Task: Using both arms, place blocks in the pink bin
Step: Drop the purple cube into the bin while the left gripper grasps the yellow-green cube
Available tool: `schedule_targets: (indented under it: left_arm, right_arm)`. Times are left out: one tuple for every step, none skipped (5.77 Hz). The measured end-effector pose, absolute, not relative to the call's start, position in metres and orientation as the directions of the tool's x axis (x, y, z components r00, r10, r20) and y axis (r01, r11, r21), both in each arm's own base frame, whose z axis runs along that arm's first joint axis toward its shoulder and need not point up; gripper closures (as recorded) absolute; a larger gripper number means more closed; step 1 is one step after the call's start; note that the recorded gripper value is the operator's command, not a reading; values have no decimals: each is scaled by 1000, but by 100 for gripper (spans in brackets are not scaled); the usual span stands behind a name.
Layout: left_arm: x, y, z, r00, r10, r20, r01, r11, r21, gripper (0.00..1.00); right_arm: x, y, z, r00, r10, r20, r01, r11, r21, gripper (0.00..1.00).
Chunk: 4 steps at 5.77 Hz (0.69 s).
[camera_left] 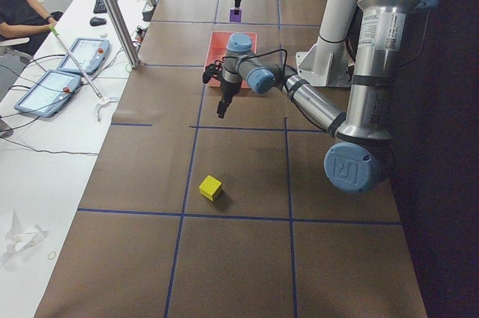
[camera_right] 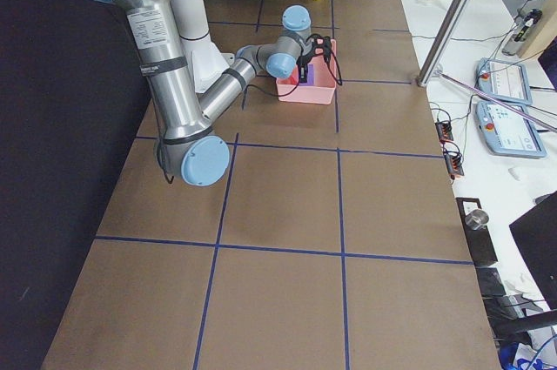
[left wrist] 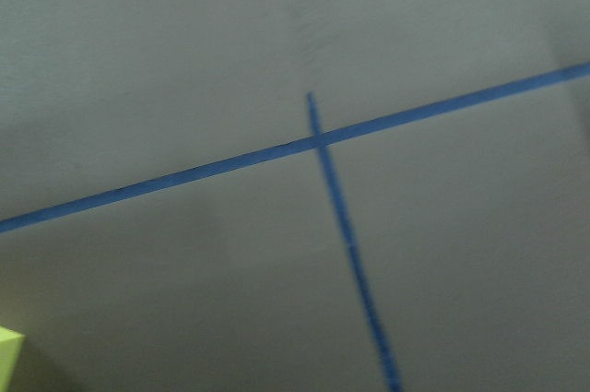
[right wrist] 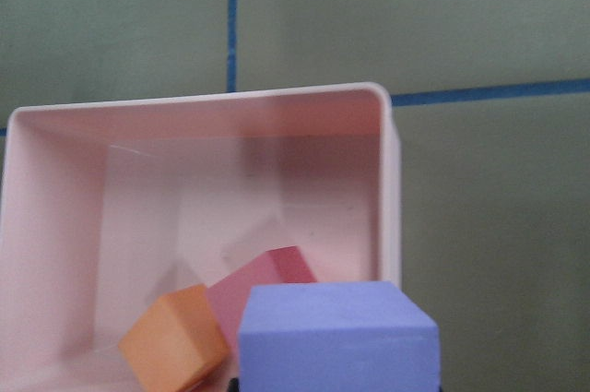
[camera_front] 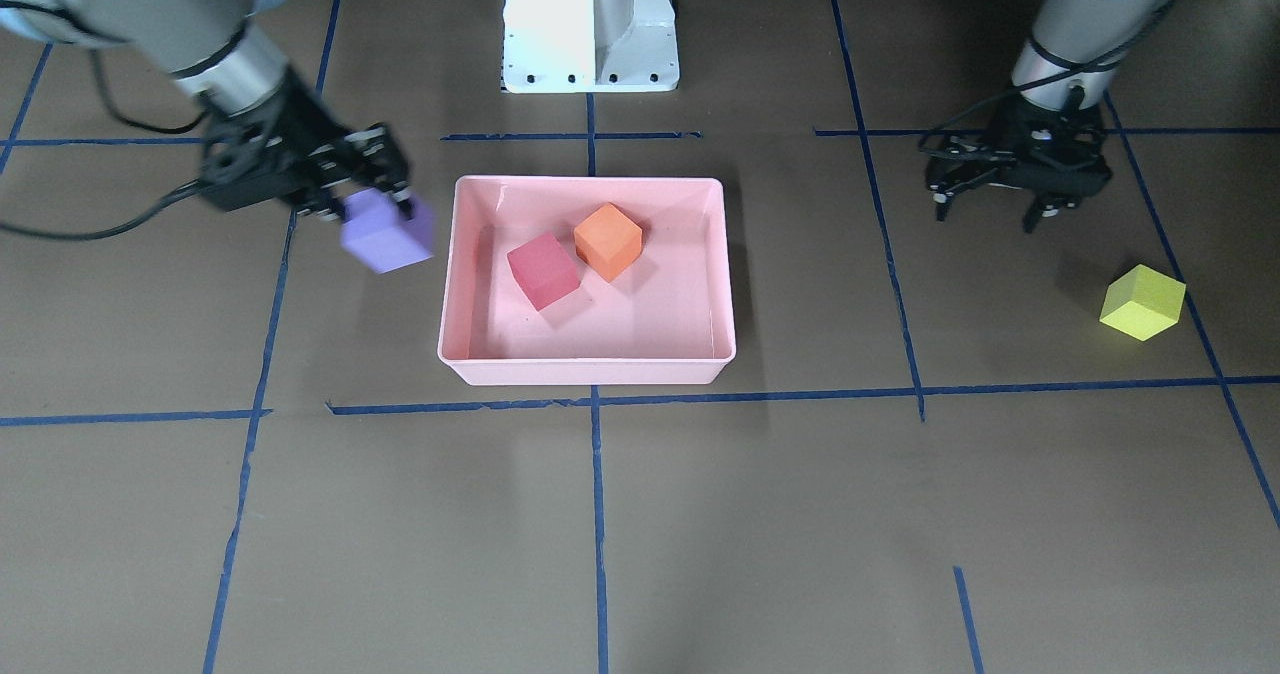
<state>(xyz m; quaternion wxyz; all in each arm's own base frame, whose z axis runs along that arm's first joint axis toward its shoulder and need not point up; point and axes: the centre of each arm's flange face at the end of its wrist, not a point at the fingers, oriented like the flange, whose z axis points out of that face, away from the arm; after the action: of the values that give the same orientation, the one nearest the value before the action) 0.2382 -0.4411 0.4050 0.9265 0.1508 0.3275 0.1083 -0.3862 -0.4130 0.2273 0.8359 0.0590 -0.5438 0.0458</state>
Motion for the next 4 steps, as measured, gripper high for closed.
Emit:
schedule_targets:
  left_arm:
    - [219,-444,438,772,351,-530,-159,914,373,0]
    - [204,-451,475,772,394,-498,-197,894,403,0]
    - [190,-459,513,767,426,-480,-214,875,435,0]
    - [173,-466,541,754,450,-478,-227,862,453,0]
  right_arm:
    - [-431,-393,198,401,49,915,-176,984,24,99]
    - [-466,-388,184,431,72,899,-200,980,17,99]
    - [-491,-396,180,461,92,883,-223,975,16,99]
    - [-510,-406,179,482,105,870,-247,969,20,98]
